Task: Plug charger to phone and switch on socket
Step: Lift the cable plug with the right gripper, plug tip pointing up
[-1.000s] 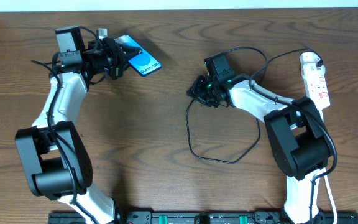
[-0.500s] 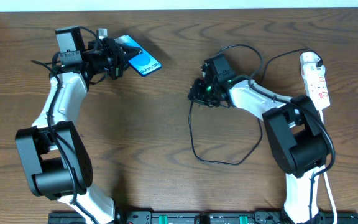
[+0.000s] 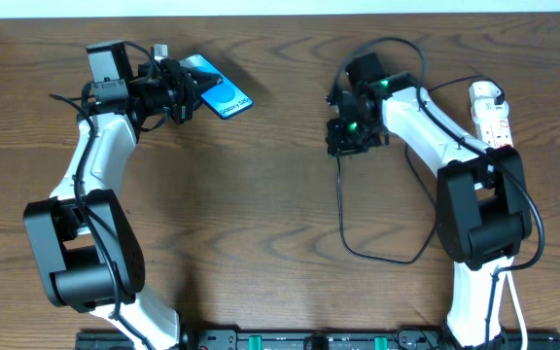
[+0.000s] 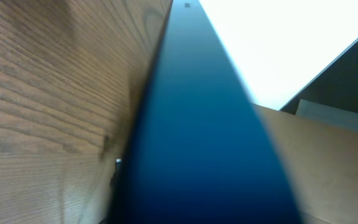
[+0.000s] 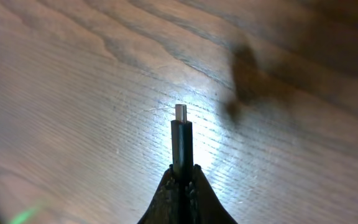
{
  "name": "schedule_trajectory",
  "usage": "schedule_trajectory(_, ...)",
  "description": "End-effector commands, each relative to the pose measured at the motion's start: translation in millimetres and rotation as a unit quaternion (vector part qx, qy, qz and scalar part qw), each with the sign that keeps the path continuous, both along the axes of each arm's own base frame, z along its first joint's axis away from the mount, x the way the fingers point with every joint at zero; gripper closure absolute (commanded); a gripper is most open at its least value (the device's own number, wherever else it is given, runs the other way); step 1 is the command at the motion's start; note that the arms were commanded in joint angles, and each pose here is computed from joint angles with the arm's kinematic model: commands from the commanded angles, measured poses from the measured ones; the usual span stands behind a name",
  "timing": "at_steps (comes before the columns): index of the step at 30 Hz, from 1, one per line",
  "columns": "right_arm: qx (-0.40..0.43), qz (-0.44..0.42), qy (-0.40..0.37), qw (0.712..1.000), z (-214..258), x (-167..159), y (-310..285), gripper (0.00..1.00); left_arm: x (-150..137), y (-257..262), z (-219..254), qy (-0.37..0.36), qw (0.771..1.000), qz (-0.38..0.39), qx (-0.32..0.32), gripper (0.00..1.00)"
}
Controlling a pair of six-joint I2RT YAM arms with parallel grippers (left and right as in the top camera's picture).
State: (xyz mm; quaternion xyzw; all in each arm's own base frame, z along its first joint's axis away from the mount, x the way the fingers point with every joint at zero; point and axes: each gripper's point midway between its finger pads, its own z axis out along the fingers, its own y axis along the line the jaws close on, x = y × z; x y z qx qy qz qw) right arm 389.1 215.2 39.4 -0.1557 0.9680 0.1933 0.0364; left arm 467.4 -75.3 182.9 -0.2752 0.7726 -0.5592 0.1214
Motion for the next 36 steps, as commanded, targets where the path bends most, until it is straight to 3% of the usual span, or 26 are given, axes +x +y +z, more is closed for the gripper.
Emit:
schedule_trajectory(1, -0.066, 0.107, -0.045, 0.991, -6.0, -5.6, 0.9, 0.99, -3.4, -2.9, 11.3, -0.017, 1.0, -0.015, -0.009, 0.93)
schedule_trajectory(9, -0.09, 0.202, -0.066, 0.973, -10.1, -21.0, 17.7, 0.99, -3.4, -2.9, 11.3, -0.017, 1.0, -0.015, -0.009, 0.93)
schedule_trajectory(12, -0.103, 0.208, -0.071, 0.97, -12.0, -21.1, 18.0, 0.92, -3.4, -2.9, 11.3, -0.017, 1.0, -0.015, -0.009, 0.93)
schedule_trajectory(15, -0.102, 0.198, -0.066, 0.973, -12.0, -22.4, 18.9, 0.73, -3.5, -2.9, 11.3, -0.017, 1.0, -0.015, -0.009, 0.93)
schedule_trajectory(17, -0.099, 0.192, -0.061, 0.975, -12.0, -23.8, 19.6, 0.67, -3.5, -2.9, 11.3, -0.017, 1.0, -0.015, -0.009, 0.93)
schedule_trajectory(21, -0.071, 0.168, -0.043, 0.982, -10.0, -28.4, 27.2, 0.39, -3.5, -2.9, 11.3, -0.017, 1.0, -0.015, -0.009, 0.93)
schedule_trajectory(24, -0.055, 0.148, -0.03, 0.987, -8.6, -29.3, 29.1, 0.32, -3.5, -2.9, 11.3, -0.016, 1.0, -0.015, -0.009, 0.93)
schedule_trajectory(30, -0.048, 0.047, 0.014, 0.998, -7.8, -28.1, 21.5, 0.28, -3.5, -2.9, 11.3, -0.017, 1.0, -0.015, -0.009, 0.93)
schedule_trajectory(36, -0.055, -0.12, 0.089, 0.987, -11.5, -36.0, 19.3, 0.32, -3.5, -2.9, 11.3, -0.017, 1.0, -0.015, -0.009, 0.93)
